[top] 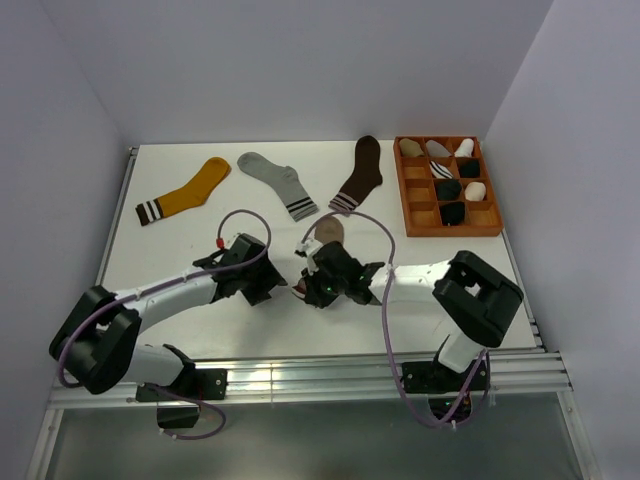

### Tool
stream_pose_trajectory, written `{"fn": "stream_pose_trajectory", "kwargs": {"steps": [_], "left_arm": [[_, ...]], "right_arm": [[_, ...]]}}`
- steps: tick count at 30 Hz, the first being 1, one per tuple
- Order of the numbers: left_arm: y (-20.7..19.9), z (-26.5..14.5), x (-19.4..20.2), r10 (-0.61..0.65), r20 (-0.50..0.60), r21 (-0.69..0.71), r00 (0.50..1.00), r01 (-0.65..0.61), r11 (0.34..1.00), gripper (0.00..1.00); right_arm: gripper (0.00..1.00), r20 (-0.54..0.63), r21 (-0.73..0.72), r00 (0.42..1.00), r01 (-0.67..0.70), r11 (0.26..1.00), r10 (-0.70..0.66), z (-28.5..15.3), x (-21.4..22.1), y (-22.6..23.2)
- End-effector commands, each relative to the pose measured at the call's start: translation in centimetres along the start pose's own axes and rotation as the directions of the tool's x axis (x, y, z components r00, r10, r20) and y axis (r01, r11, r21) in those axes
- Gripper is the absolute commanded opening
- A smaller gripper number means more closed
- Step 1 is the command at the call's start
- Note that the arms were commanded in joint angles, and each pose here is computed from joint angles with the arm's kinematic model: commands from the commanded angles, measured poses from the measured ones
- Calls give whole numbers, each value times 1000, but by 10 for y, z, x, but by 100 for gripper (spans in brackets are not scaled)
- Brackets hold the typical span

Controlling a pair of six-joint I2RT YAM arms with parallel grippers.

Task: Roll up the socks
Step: Roll the sock at the center of the board.

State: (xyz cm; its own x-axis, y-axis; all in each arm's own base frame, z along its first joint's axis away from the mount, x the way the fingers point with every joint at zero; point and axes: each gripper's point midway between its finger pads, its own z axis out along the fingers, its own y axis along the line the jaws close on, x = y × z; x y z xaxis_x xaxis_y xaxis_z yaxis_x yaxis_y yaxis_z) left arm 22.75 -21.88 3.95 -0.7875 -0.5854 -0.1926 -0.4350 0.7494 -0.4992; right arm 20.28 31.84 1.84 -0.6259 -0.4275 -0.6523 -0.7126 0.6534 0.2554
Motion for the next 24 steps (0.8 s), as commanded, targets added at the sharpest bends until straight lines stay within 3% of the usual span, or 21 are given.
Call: {"fn": "stream_pose_trajectory", "kwargs": {"steps": [1, 6, 13, 24], "left_arm": [[-11, -8, -12, -70, 62, 81, 996, 65, 995, 62], [-30, -13, -8, -91, 44, 206, 995, 80, 975, 61], [-41, -10, 9, -75, 13, 236, 997, 70, 969, 60], [-39, 9, 36, -52, -78, 190, 996, 66, 979, 56]], "right_arm": [[0, -71, -233, 989, -143, 962, 130, -15, 4, 17], [0, -126, -368, 955, -297, 881, 269, -18, 2, 19], [0, -180, -481, 858, -503, 718, 481, -22, -5, 6], [0, -243, -416, 781, -620, 665, 576, -13, 12, -6]]}}
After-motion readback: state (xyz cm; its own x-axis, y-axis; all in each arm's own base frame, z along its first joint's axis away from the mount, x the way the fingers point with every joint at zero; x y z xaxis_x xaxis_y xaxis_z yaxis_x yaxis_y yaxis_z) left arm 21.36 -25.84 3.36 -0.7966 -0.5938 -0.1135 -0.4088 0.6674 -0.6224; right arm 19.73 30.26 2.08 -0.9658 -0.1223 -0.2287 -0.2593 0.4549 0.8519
